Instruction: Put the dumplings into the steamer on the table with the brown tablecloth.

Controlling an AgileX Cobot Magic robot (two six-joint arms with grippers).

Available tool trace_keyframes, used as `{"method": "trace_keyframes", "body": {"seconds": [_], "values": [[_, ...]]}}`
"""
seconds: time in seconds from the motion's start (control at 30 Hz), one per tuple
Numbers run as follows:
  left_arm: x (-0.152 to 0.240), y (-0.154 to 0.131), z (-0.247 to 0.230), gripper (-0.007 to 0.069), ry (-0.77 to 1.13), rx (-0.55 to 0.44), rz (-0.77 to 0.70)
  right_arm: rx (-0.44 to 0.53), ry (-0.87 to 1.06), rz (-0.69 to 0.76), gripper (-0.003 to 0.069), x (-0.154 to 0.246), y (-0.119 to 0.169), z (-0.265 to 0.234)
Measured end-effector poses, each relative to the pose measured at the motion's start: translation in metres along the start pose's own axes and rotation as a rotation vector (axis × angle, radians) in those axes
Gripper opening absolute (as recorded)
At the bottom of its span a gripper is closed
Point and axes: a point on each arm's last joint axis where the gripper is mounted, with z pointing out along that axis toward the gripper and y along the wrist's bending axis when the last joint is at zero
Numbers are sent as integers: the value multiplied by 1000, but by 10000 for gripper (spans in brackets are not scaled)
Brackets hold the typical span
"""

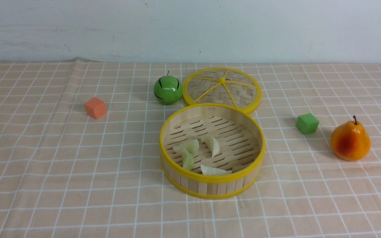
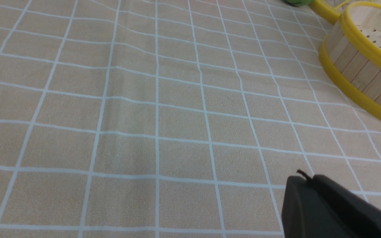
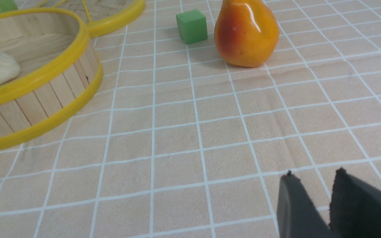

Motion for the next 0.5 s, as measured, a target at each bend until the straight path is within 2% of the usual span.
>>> {"method": "trace_keyframes", "body": {"seconds": [0.5], "values": [[0, 0, 0, 18, 0, 0, 0, 0, 0, 0, 197, 0, 0, 0]]}}
